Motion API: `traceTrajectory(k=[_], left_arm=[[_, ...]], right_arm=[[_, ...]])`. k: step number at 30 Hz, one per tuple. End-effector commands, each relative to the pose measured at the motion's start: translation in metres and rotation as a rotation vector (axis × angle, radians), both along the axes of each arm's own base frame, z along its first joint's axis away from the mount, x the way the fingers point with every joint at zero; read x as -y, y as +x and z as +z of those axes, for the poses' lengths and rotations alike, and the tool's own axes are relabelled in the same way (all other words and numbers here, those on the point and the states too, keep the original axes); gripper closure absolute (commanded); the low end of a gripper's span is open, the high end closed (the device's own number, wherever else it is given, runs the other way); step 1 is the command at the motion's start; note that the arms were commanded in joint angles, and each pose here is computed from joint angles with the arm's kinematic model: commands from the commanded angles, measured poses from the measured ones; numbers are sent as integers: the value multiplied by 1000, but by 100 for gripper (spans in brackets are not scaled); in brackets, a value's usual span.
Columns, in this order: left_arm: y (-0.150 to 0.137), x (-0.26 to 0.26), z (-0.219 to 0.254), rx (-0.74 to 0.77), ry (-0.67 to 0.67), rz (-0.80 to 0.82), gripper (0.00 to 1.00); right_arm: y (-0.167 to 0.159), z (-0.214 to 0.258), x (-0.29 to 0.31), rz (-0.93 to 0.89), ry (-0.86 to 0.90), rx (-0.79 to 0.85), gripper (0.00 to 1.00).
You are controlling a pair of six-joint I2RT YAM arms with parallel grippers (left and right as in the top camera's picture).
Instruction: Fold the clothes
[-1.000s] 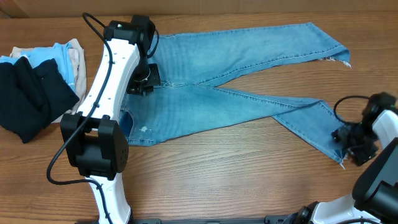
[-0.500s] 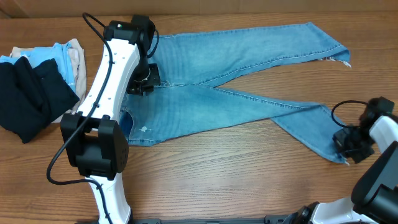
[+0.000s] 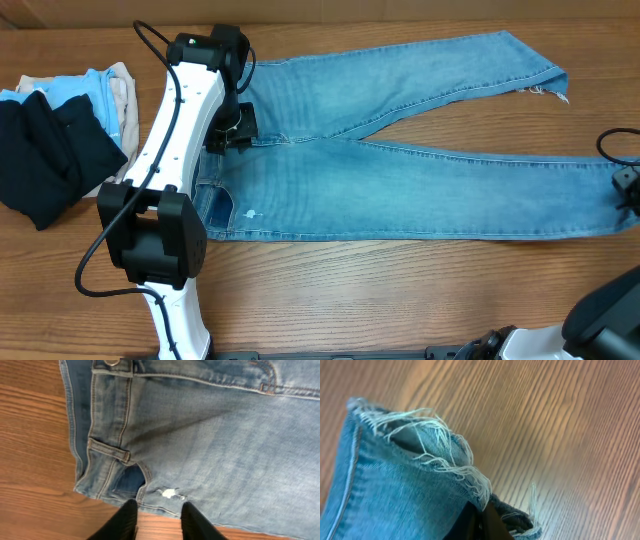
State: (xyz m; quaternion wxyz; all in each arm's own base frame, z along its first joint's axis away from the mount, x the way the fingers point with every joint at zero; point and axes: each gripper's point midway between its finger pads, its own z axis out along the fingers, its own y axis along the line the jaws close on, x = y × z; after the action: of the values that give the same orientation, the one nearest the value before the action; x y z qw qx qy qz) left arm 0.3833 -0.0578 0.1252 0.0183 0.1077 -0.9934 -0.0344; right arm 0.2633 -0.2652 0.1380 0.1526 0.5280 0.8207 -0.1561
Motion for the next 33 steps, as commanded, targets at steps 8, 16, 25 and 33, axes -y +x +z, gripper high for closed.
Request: traceTrajectory(k=[8,16,25,33], left_arm=[[-23,-1,-30,-97,-8,10,68],[-50,21,-86,-183,-158,-51,71],[-102,-1,-142,-292,-108,-8,75],[-156,-64,-150,-458,22,183,80]], right_arm=[[-6,1,7,-10,-31,-26,96],[-5,1,8,-10,-33,-23,96],[-4,-1,3,-1,-5,-19,96],[-25,-3,-1,-54,0,-100,96]])
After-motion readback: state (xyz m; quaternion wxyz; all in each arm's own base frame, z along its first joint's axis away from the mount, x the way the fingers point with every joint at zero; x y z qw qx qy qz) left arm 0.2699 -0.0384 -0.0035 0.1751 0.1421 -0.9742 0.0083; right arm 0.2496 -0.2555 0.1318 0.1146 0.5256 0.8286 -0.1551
